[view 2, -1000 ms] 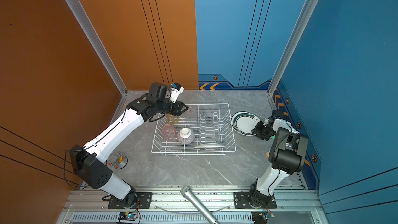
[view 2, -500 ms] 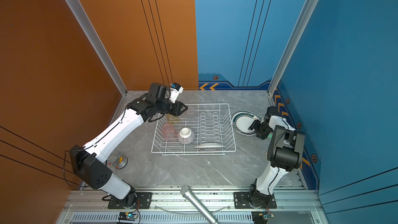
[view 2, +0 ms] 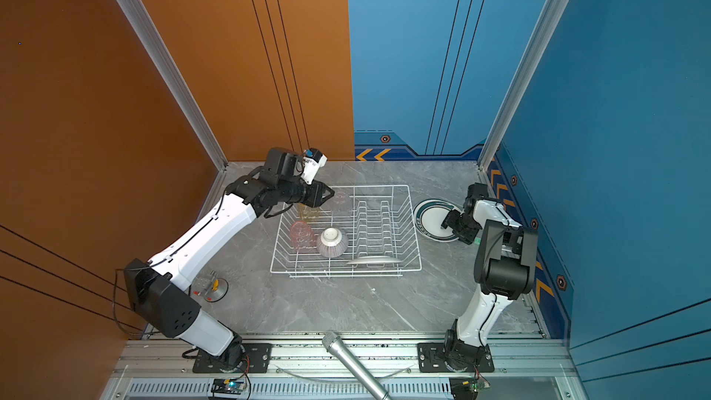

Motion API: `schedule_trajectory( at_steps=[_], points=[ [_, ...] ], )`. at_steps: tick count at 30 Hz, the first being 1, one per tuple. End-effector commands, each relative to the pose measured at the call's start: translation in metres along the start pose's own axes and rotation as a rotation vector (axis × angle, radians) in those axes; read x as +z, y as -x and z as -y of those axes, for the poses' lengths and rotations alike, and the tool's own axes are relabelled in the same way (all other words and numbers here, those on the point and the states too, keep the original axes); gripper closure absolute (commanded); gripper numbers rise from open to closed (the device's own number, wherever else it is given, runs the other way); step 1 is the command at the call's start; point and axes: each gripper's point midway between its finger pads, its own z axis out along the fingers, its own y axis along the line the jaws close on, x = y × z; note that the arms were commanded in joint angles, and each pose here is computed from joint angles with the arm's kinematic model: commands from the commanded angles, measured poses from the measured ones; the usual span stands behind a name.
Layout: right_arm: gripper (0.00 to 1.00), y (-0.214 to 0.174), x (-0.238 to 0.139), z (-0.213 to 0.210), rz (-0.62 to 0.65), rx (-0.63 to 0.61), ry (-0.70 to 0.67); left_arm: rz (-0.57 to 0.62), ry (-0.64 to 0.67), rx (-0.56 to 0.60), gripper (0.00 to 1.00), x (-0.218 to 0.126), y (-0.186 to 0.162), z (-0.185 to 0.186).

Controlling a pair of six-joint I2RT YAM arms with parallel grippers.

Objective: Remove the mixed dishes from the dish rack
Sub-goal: 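Open the right gripper and lift it away from the stacked plates, then reach the left gripper down into the rack toward the upright white plate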

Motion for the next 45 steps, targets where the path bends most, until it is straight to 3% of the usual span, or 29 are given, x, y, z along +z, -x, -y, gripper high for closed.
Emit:
schedule_trajectory(
  at_steps=[1, 22, 29, 34, 45],
  points=[
    [0.29, 0.0, 0.002, 0.002, -0.015, 0.008, -0.049, -0.016, 0.01, 0.011, 0.62, -0.007, -0.007, -0.003],
    [0.28, -0.007, 0.014, -0.001, -0.052, -0.029, -0.08, -0.039, 0.027, 0.029, 0.6, -0.007, -0.014, -0.001],
    [0.27, -0.002, 0.002, -0.007, -0.028, -0.033, -0.035, -0.052, 0.014, 0.078, 0.59, -0.006, -0.017, 0.01],
    [0.27, 0.005, -0.018, -0.018, 0.022, -0.044, 0.022, -0.067, 0.002, 0.167, 0.57, -0.003, -0.022, 0.028],
    [0.22, 0.02, -0.088, -0.043, 0.212, -0.095, 0.132, -0.112, -0.002, 0.474, 0.54, 0.001, -0.045, 0.078]
  ],
)
